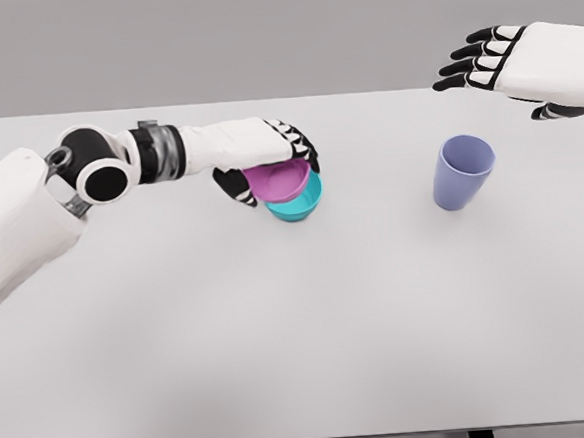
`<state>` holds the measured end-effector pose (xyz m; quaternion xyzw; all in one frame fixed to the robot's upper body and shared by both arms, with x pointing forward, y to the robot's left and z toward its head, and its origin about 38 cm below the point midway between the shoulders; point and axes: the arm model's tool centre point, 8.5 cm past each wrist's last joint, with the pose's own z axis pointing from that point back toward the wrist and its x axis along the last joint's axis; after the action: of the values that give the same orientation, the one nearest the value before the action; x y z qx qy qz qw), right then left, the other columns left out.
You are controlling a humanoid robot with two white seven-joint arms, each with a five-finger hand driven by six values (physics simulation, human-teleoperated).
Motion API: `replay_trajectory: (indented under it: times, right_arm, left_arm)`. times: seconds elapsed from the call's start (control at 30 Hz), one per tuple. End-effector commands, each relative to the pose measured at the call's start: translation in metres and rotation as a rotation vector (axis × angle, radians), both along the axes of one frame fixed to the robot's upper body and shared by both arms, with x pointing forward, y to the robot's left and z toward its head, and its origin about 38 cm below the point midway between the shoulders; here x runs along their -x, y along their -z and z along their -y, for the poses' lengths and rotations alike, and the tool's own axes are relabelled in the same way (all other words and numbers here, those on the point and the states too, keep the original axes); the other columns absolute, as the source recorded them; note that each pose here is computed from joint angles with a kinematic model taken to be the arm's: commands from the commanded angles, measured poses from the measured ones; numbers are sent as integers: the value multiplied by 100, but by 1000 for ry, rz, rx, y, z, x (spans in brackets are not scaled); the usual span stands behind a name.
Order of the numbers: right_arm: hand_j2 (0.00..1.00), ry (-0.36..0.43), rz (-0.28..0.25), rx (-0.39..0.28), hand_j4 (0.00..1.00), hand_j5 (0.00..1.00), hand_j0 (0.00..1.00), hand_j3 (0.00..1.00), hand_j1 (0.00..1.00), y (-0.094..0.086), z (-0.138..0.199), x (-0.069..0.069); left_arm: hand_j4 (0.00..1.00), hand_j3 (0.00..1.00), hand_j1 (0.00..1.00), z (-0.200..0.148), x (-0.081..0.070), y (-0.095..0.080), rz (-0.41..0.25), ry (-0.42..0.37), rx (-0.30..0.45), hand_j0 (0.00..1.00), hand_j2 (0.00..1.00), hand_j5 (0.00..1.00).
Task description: Stacking bowl and cup with both arms
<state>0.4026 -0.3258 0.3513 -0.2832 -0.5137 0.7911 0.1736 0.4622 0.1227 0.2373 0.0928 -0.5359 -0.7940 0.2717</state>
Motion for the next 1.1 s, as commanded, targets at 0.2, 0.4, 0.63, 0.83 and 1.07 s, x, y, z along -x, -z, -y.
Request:
replay_trajectory:
  times: [0.2,0.4,0.63,0.83,1.07]
  right_arm:
    - [100,2,-1,-4,100,100,100,100,100,0,0,0]
    - [100,2,-1,-4,100,100,100,100,100,0,0,0]
    - [100,1,-1,-5,100,100,100,100,100,-1,0,0]
    - [100,2,-1,-4,100,100,100,100,100,0,0,0]
    - [100,1,-1,-5,100,100,100,100,100,0,0,0]
  left_arm:
    - [75,75,75,11,-4,13,-37,0,-4,75,75,75]
    - [75,75,75,13,-10,18,-51,-15,-3,75,75,75]
    - [75,75,75,17,-15,20,-61,-24,1,75,75,75]
    - [75,75,75,20,-21,25,-79,-41,1,75,75,75]
    - [75,75,75,19,-23,29,-89,-51,-3,75,75,75]
